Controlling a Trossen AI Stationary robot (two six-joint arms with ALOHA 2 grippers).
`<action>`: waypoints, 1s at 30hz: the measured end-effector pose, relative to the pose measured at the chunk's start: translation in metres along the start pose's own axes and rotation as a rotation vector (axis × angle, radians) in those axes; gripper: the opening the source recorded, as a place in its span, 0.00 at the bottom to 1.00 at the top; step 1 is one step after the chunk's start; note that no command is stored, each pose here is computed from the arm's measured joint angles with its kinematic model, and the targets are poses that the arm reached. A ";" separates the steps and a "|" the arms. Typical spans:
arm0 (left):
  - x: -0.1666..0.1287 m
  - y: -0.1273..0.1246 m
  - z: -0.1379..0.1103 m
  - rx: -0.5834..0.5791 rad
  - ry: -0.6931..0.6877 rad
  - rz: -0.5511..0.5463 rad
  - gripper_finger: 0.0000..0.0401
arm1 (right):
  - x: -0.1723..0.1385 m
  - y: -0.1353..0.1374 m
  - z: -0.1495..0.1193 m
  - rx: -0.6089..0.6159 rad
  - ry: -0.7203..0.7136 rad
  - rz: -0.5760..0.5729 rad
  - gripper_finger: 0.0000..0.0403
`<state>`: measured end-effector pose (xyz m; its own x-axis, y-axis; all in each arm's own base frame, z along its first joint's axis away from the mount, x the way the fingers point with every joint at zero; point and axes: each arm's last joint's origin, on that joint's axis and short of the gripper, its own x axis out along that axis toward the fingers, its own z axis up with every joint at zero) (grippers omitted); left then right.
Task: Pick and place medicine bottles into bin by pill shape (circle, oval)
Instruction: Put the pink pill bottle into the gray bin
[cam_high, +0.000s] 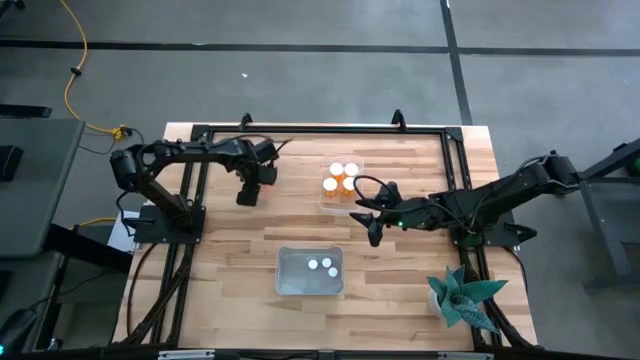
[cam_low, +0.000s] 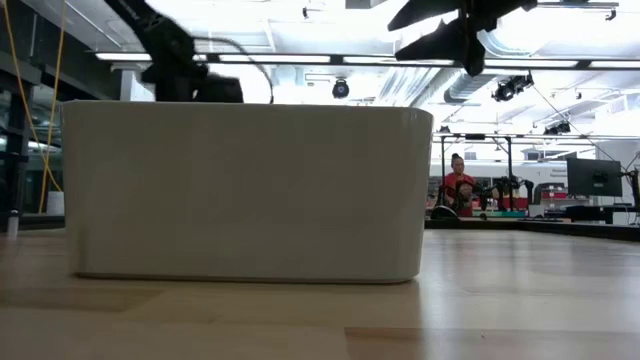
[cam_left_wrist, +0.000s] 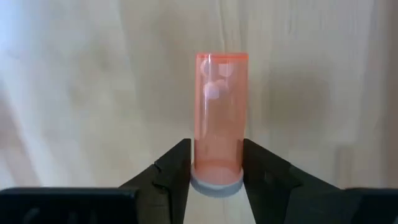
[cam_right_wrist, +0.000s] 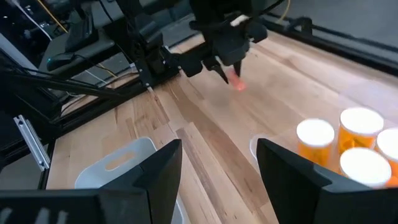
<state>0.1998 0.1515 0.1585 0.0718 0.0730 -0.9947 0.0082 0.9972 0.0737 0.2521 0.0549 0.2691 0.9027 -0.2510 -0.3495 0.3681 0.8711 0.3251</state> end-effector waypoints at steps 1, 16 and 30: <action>-0.006 0.003 0.005 -0.017 -0.025 -0.008 0.30 | 0.000 0.000 0.001 -0.007 -0.007 0.003 0.50; -0.102 -0.030 0.089 -0.001 -0.346 -0.057 0.30 | 0.055 0.002 -0.008 -0.170 -0.038 0.041 0.50; -0.119 -0.121 0.124 0.110 -0.440 0.041 0.30 | 0.098 0.029 -0.002 -0.343 0.041 0.052 0.62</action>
<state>0.3141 0.0205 0.2770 0.4912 0.0756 -0.8678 0.1005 0.9847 0.1426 0.3510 0.0567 0.2426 0.9061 -0.1917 -0.3771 0.2192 0.9752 0.0310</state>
